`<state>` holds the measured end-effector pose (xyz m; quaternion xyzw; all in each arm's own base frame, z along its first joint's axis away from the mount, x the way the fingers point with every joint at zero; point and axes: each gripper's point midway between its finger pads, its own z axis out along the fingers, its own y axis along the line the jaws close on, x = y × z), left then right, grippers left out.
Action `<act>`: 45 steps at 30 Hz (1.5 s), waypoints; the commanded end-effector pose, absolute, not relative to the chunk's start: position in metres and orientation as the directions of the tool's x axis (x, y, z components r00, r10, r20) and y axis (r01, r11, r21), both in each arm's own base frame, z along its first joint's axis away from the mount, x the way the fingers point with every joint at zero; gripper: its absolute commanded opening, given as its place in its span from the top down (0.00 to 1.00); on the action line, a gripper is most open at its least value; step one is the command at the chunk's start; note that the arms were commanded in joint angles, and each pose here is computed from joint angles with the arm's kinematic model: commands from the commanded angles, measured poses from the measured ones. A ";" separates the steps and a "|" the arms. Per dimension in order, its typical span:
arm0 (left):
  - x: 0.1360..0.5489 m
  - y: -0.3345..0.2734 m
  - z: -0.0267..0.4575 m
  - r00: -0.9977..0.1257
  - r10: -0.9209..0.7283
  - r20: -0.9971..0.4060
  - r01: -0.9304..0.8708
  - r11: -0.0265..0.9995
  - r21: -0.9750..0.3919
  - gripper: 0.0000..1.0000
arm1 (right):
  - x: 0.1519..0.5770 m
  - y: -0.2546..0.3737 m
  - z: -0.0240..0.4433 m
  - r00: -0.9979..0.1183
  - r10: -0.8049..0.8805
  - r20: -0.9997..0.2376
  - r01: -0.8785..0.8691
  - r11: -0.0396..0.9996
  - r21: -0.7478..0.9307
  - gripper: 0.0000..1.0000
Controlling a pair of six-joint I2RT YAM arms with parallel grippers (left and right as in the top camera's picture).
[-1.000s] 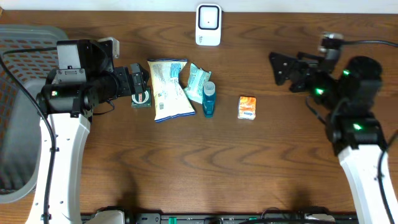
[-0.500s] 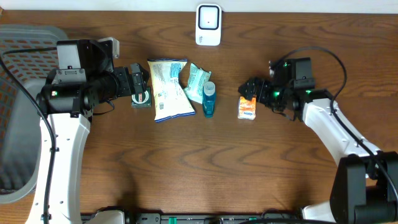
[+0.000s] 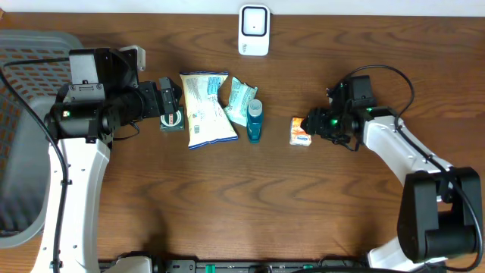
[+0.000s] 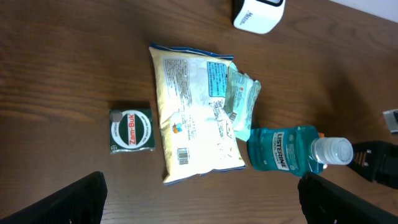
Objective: Scan the item barcode
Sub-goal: 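Lower the right gripper onto the orange pack and grasp it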
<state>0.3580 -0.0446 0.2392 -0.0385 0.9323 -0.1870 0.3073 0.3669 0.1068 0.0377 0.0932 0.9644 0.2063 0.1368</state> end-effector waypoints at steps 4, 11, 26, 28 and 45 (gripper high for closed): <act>0.359 -0.044 0.239 -0.807 -0.167 -0.566 0.056 0.933 -0.356 0.02 | 0.366 0.106 0.015 -0.958 0.212 -0.194 0.122 0.911 0.394 0.29; 0.359 -0.044 0.239 -0.807 -0.167 -0.566 0.056 0.933 -0.356 0.02 | 0.357 0.105 -0.017 -0.972 0.210 -0.110 0.155 0.913 0.376 0.63; 0.359 -0.044 0.239 -0.807 -0.167 -0.566 0.056 0.933 -0.356 0.02 | 0.353 0.154 0.009 -0.992 0.060 -0.114 -0.034 0.729 0.684 0.99; 0.359 -0.044 0.239 -0.807 -0.167 -0.566 0.056 0.933 -0.356 0.02 | 0.355 0.156 0.023 -0.990 0.054 -0.130 -0.062 0.661 0.748 0.99; 0.359 -0.044 0.239 -0.807 -0.167 -0.566 0.056 0.933 -0.356 0.02 | 0.372 0.086 0.091 -0.946 0.215 -0.243 -0.170 0.310 0.936 0.99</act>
